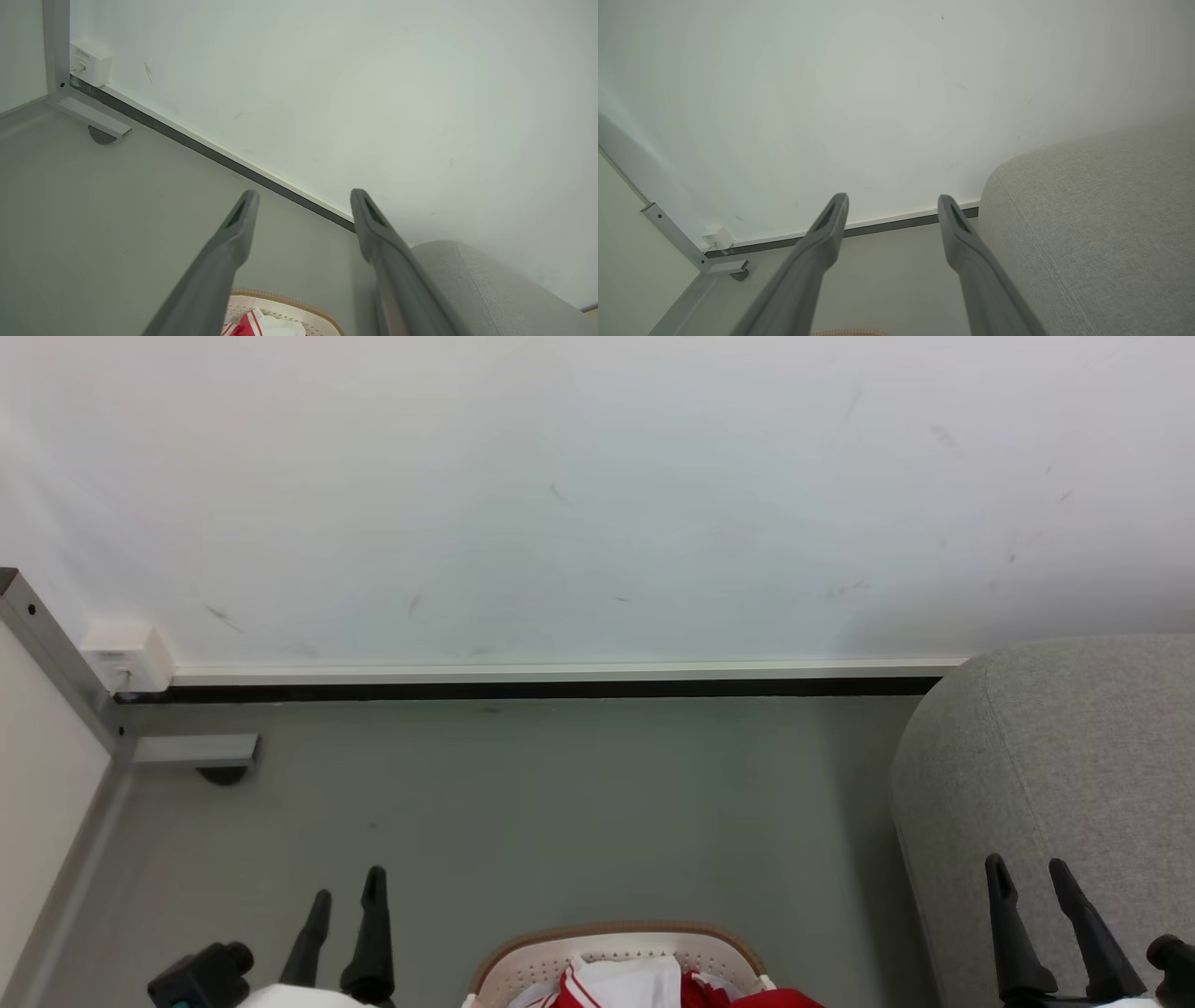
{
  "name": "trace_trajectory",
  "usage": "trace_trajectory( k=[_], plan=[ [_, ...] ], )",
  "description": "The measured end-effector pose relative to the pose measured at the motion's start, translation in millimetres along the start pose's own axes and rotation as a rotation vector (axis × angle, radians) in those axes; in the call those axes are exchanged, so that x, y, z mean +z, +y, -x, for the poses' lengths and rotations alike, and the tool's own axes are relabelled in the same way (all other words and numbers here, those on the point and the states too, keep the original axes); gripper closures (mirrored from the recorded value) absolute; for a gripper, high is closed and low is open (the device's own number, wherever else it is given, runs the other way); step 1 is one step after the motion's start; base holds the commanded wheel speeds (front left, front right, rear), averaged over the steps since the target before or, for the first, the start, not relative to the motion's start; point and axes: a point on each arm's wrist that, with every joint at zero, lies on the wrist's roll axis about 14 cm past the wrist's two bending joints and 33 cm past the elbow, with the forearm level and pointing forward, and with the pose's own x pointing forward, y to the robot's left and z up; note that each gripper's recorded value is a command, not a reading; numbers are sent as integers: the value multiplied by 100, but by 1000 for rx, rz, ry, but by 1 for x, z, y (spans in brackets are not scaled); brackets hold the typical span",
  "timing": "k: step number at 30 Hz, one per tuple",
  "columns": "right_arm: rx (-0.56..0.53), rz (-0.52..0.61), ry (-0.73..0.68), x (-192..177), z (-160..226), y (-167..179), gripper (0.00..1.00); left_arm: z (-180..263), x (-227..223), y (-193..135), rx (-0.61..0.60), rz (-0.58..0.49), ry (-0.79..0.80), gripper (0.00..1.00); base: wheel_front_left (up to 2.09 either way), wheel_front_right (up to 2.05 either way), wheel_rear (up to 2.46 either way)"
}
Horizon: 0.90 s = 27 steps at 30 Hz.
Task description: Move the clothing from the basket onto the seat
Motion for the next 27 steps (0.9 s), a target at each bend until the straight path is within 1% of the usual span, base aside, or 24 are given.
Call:
trace_trajectory(
  k=[10,15,21,27],
  plan=[
    [11,117,-25,7,0,-1,0,1,5,-2,-15,-125,-29,0,0,0,0],
    [-2,144,-28,6,3,-5,0,3,2,-1,-18,-191,-24,0,0,0,0],
    [-3,201,-27,5,5,-7,0,3,3,-1,-24,-252,-37,0,0,0,0],
    [-14,202,-34,4,7,-9,0,4,4,-4,-36,-309,-52,0,0,0,0]
  ],
)
